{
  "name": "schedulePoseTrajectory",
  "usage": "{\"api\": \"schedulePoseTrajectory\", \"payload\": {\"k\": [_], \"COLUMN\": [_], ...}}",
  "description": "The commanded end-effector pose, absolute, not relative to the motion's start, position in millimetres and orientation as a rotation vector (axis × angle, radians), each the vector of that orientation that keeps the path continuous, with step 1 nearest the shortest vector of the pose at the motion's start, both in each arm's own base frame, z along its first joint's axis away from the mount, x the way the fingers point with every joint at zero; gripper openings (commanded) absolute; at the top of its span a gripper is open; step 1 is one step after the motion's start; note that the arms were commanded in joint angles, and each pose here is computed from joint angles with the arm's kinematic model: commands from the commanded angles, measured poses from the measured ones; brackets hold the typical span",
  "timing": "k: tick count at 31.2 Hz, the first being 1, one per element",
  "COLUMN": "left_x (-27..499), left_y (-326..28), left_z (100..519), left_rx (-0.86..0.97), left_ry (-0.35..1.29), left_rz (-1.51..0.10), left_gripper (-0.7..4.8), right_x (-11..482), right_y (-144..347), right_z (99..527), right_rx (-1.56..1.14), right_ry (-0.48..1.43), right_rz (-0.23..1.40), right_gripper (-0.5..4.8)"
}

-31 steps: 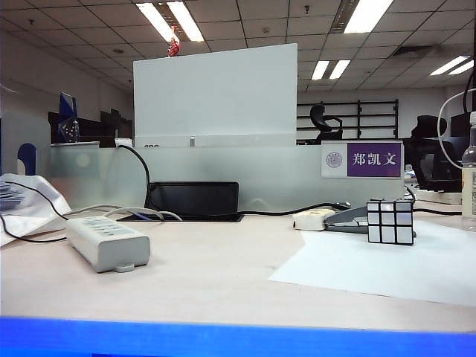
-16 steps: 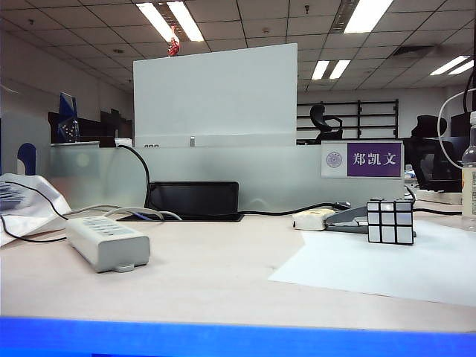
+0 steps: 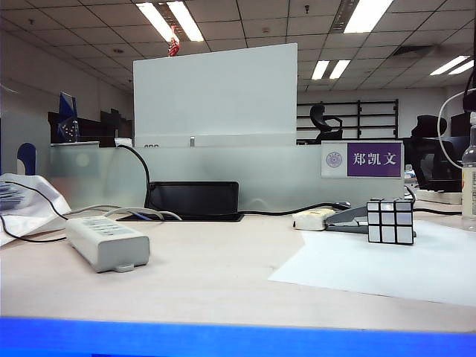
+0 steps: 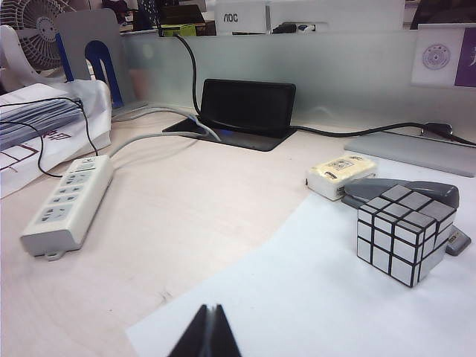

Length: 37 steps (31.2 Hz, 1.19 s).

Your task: Press the button on the power strip.

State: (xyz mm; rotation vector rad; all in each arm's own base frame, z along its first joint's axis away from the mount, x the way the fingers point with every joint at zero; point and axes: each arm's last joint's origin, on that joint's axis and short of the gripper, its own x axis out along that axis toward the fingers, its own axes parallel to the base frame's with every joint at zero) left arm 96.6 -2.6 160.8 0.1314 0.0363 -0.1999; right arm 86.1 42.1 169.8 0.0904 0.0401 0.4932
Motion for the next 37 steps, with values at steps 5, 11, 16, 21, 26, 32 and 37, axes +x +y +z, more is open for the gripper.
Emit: {"api": "schedulePoseTrajectory", "payload": {"k": [5, 11, 16, 21, 26, 32, 37], "left_x": [97, 97, 97, 97, 97, 97, 97], "left_y": [-3, -3, -3, -3, -3, -3, -3], "left_z": [164, 164, 164, 164, 164, 164, 164], "left_rx": [0.134, 0.118, 0.116, 0.114, 0.103, 0.096, 0.093], "left_ry": [0.009, 0.008, 0.008, 0.008, 0.01, 0.01, 0.012], "left_rz": [-0.212, -0.212, -0.212, -0.212, -0.212, -0.211, -0.211], "left_gripper": [-0.05, -0.05, -0.05, -0.05, -0.05, -0.05, -0.05], "right_x": [88, 94, 101, 109, 113, 108, 102], "right_y": [41, 38, 32, 20, 6, -11, -15], "right_z": [171, 165, 174, 175, 170, 174, 180], "right_rx": [0.049, 0.025, 0.041, 0.042, 0.138, 0.167, 0.163], "right_ry": [-0.008, 0.005, -0.08, -0.082, -0.03, -0.093, -0.155], "right_rz": [0.454, 0.339, 0.257, 0.13, 0.019, -0.115, -0.034], "right_gripper": [0.0, 0.0, 0.0, 0.0, 0.0, 0.0, 0.0]}}
